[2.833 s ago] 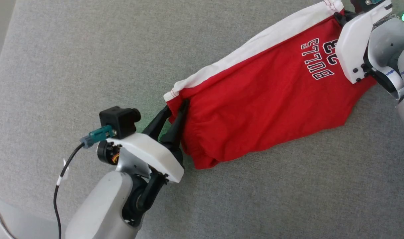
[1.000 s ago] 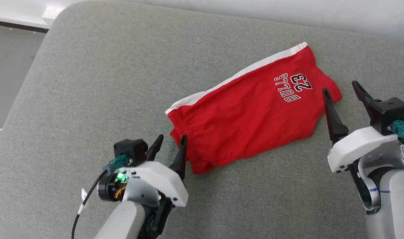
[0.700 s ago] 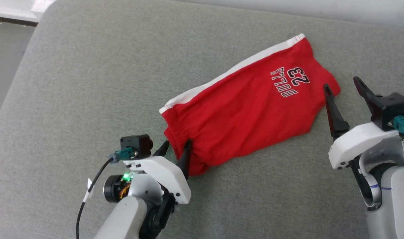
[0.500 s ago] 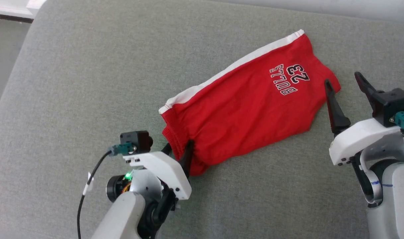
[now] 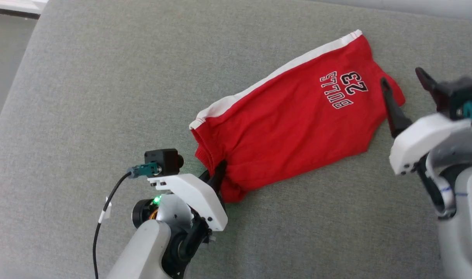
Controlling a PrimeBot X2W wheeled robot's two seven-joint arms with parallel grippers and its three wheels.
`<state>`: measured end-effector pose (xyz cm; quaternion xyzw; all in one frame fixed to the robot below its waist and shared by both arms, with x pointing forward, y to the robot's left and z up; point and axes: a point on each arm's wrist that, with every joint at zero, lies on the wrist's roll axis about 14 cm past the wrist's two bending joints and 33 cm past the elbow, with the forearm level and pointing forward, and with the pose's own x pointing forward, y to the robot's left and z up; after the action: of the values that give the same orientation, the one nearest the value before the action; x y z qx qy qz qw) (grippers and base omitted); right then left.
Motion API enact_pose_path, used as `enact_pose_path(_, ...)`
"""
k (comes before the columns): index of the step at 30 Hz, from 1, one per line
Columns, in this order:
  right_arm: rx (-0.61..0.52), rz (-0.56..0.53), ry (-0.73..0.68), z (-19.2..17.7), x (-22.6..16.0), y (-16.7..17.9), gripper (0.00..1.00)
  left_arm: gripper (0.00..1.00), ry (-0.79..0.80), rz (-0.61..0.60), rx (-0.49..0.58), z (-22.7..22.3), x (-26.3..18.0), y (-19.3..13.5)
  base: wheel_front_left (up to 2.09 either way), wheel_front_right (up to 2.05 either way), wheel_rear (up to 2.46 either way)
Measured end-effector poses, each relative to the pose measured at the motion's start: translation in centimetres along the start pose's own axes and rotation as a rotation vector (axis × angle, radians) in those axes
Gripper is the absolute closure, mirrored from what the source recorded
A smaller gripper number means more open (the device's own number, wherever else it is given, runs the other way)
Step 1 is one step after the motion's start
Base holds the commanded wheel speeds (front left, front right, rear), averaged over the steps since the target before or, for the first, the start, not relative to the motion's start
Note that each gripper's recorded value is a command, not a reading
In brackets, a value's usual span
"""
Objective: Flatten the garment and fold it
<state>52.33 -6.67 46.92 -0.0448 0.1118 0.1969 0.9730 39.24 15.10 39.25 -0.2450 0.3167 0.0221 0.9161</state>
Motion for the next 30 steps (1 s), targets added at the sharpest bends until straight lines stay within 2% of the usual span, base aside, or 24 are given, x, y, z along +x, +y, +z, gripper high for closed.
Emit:
enact_pose_path(3, 0.001, -0.005, 0.097, -1.0, 1.0, -0.8, 0.00, 1.00, -0.010, -0.003, -0.002, 0.1, 0.0, -0.1, 0.00, 0.00, 0.00)
enact_pose_path(10, -0.063, 0.005, 0.438, -5.9, 2.0, -1.8, 0.00, 1.00, -0.017, -0.015, -0.021, -0.1, 0.0, -0.4, 0.00, 0.00, 0.00)
enact_pose_path(17, -0.079, 0.032, 0.546, -7.4, 3.4, -1.3, 0.00, 1.00, -0.019, -0.014, -0.034, -0.3, 0.4, -0.2, 0.00, 0.00, 0.00)
enact_pose_path(25, 0.000, 0.118, 0.698, -9.3, 3.7, 1.1, 0.00, 1.00, -0.021, -0.009, -0.050, -0.3, 0.5, 0.1, 0.00, 0.00, 0.00)
enact_pose_path(26, 0.022, 0.132, 0.713, -9.3, 3.6, 1.5, 0.50, 1.00, -0.021, -0.008, -0.053, -0.3, 0.5, 0.1, 0.00, 0.00, 0.00)
enact_pose_path(28, 0.070, 0.147, 0.737, -9.3, 3.4, 2.0, 1.00, 1.00, -0.023, -0.011, -0.055, -0.2, 0.5, 0.1, 0.00, 0.00, 0.00)
enact_pose_path(30, 0.085, 0.168, 0.757, -9.2, 3.1, 2.8, 1.00, 1.00, -0.026, -0.010, -0.055, -0.1, 0.4, 0.1, 0.00, 0.00, 0.00)
